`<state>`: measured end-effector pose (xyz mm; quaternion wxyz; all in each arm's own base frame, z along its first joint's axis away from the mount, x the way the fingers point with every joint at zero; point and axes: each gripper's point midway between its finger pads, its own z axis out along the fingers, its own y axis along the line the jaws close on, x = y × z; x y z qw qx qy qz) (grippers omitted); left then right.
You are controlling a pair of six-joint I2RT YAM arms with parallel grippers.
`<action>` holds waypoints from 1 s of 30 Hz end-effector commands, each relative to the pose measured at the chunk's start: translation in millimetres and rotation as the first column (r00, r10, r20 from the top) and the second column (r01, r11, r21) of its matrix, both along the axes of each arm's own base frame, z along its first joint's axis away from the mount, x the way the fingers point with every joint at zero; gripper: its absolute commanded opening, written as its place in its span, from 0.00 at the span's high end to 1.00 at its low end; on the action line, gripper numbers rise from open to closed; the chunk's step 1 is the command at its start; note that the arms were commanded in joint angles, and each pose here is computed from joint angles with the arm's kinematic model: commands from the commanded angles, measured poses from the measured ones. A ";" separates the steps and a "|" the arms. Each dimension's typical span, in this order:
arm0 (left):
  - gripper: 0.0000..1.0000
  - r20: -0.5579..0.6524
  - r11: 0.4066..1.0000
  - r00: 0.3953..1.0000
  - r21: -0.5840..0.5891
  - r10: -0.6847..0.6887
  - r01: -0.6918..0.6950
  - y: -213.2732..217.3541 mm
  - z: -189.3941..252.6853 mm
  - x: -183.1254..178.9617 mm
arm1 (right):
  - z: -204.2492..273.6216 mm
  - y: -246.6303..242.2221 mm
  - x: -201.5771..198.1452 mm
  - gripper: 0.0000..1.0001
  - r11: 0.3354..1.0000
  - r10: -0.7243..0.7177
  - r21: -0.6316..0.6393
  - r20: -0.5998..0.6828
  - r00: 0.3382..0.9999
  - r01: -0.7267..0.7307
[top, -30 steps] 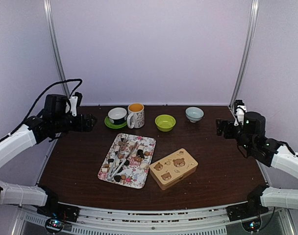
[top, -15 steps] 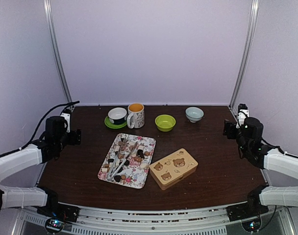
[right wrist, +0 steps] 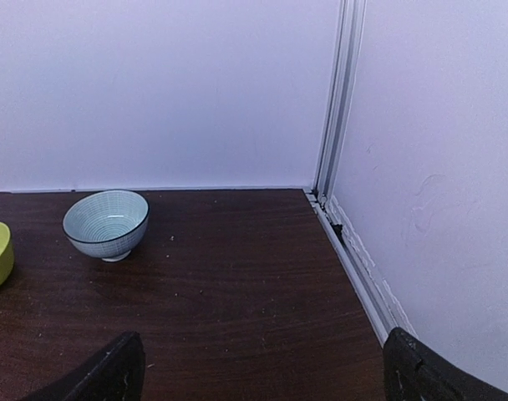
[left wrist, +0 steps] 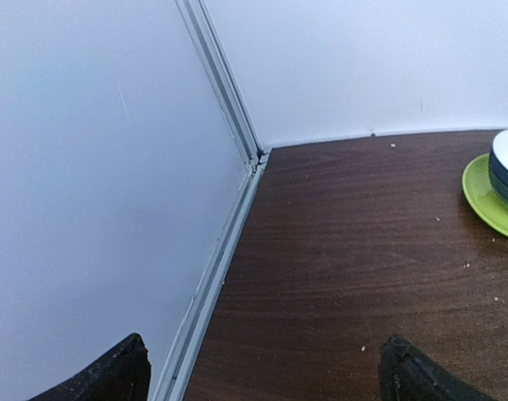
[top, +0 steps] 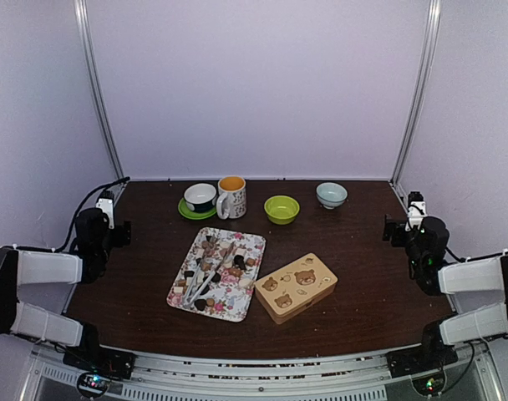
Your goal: Pack the chocolate
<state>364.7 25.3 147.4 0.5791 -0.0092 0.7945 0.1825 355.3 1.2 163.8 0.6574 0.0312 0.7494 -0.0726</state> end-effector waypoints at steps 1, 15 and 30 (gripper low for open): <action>0.02 0.194 0.999 0.980 -0.004 -0.042 0.044 0.5 37.8 8.4 | 14.1 -13.7 8.2 0.00 0.998 -0.042 0.054 0.146 0.988 0.034; 0.02 0.212 0.992 0.970 -0.019 -0.115 0.122 2.2 15.8 16.2 | 10.7 -15.3 16.1 0.00 0.998 -0.021 0.058 0.116 0.993 0.014; 0.02 0.215 0.989 0.967 -0.031 -0.135 0.145 4.2 18.2 23.4 | 9.7 -15.3 16.3 0.00 0.998 -0.021 0.059 0.109 0.994 0.015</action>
